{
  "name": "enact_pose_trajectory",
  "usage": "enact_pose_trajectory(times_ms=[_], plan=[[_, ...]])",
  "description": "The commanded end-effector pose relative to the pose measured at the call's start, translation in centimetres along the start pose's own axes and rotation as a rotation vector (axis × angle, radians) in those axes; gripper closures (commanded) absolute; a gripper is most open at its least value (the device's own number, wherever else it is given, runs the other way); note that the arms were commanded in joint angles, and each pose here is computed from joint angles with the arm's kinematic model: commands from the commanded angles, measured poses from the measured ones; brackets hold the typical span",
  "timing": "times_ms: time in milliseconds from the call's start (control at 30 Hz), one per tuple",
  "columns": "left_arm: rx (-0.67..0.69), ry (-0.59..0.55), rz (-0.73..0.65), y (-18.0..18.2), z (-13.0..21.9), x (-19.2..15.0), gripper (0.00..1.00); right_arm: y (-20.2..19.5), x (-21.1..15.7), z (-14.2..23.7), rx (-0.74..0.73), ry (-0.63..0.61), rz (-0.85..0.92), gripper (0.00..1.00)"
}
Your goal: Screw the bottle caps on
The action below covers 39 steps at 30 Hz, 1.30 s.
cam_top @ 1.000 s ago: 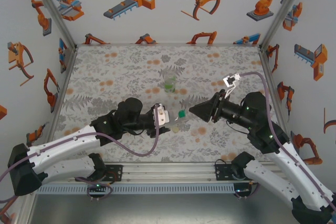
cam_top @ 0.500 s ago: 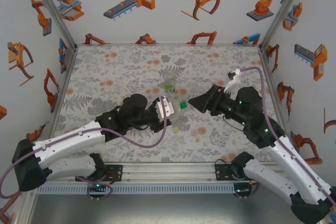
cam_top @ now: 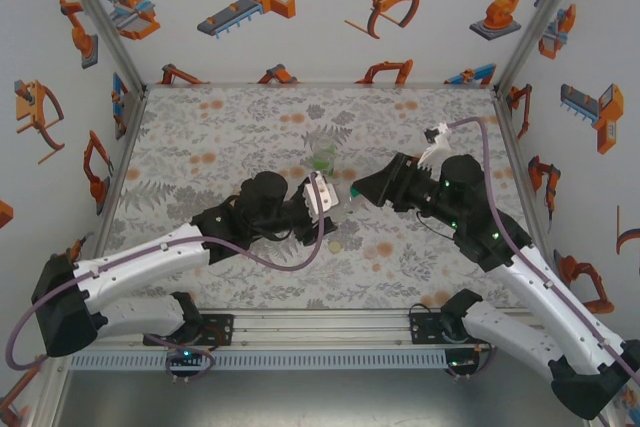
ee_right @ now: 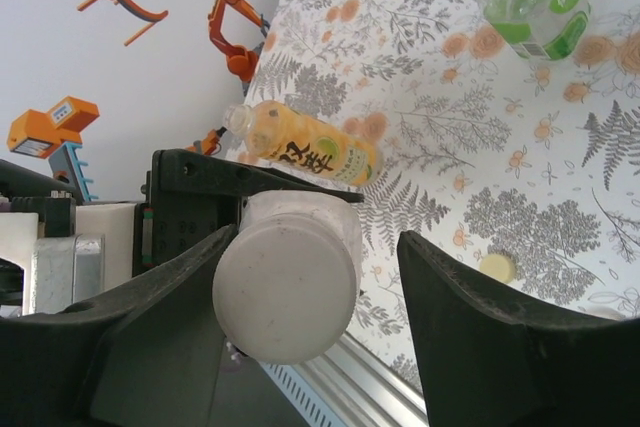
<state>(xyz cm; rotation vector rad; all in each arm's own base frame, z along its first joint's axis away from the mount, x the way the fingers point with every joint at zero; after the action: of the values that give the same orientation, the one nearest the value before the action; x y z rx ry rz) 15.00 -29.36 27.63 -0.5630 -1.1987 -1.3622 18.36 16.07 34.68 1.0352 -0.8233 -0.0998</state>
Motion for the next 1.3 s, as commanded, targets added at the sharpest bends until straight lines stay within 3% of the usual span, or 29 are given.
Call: enact_pose_trajectory(times_ms=[0,167,433,467,733,900,1267], plan=[[0.011,-0.107,0.013,0.8,0.3,2.9,1.00,0.0,0.1,0.0,0.014,-0.017,0.002,0.43],[0.009,-0.113,0.016,0.9,0.1,3.1,0.96,0.0,0.1,0.1,0.016,-0.017,0.003,0.50],[0.034,-0.094,0.024,1.2,0.0,3.0,0.40,-0.5,0.2,0.3,-0.029,-0.037,0.071,0.65],[0.038,-0.092,0.026,1.2,0.1,3.0,0.37,-0.7,0.2,0.3,-0.042,-0.040,0.090,0.67],[0.074,-0.089,0.035,1.5,1.7,3.3,0.27,-2.1,1.0,0.5,-0.211,-0.081,0.321,0.72],[0.095,-0.088,0.036,1.5,2.8,3.3,0.25,-3.3,2.0,-0.1,-0.347,-0.097,0.470,0.74],[0.268,-0.029,0.091,2.6,7.1,2.6,0.25,-8.0,6.2,-6.1,-0.562,-0.059,0.637,0.79]])
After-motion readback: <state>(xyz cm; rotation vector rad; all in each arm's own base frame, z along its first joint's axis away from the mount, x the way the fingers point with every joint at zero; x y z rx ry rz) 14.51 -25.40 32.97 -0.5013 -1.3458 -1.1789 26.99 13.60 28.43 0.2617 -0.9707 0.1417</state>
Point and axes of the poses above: each hand's point on the last joint's axis, 136 mm out from that joint toward the fingers, its own z axis back along the fingers, its own y axis along the line the jaws close on, x = y × z, the point moved 7 cm from there along z, back along the fingers, and after that the axes turned 8 degrees about -z, right-handed, at the moved point
